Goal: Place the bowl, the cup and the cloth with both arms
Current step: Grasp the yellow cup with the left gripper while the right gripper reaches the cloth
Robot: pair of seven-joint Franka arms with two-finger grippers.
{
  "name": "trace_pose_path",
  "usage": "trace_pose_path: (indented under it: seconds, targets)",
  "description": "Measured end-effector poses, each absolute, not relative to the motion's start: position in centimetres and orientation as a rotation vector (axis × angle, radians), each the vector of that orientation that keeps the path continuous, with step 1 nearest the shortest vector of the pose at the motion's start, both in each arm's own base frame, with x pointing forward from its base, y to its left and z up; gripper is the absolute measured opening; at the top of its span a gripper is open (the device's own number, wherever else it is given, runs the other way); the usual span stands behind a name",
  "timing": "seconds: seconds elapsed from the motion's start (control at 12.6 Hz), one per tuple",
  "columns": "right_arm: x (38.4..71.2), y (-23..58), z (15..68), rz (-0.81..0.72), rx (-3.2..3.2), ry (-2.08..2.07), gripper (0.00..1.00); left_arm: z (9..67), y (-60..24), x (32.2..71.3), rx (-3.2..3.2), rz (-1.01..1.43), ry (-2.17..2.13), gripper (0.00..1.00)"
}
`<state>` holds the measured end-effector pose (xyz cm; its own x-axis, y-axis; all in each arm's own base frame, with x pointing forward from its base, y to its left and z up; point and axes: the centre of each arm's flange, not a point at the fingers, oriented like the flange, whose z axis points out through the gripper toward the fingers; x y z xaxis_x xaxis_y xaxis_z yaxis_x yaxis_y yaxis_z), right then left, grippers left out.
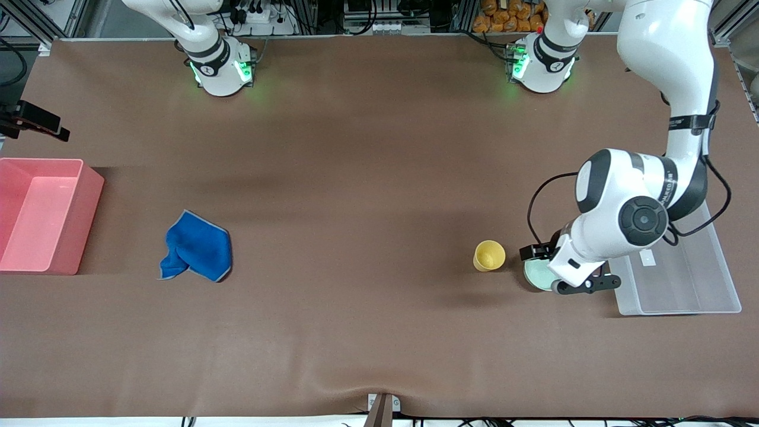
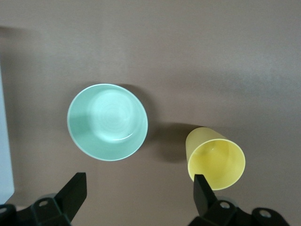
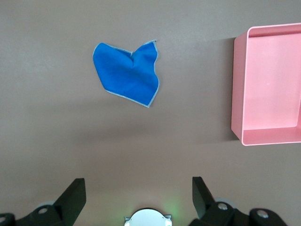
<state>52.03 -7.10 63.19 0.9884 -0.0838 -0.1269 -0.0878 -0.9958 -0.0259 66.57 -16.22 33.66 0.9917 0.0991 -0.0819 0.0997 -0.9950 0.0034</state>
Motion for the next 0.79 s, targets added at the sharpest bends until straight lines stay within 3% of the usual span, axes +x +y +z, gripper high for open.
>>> trace_pose_path:
  seconds: [0.24, 0.56, 0.71, 0.79]
  targets:
    - [52.5, -7.0, 61.4, 0.252, -3.094, 0.131, 1.0, 30.0, -20.0, 66.0, 3.134, -0.146, 0.158, 1.0]
    - [55.8, -7.0, 53.3, 0.47, -3.068, 0.131, 1.0, 25.9, -21.6, 65.7, 3.143, -0.171, 0.152, 1.0]
    - [57.5, -8.1, 49.0, 0.526, -3.06, 0.158, 1.0, 24.4, -21.1, 65.6, 3.148, -0.199, 0.163, 0.96]
    - [58.5, -8.4, 46.7, 0.533, -3.061, 0.167, 1.0, 24.2, -21.1, 65.6, 3.147, -0.194, 0.169, 0.87]
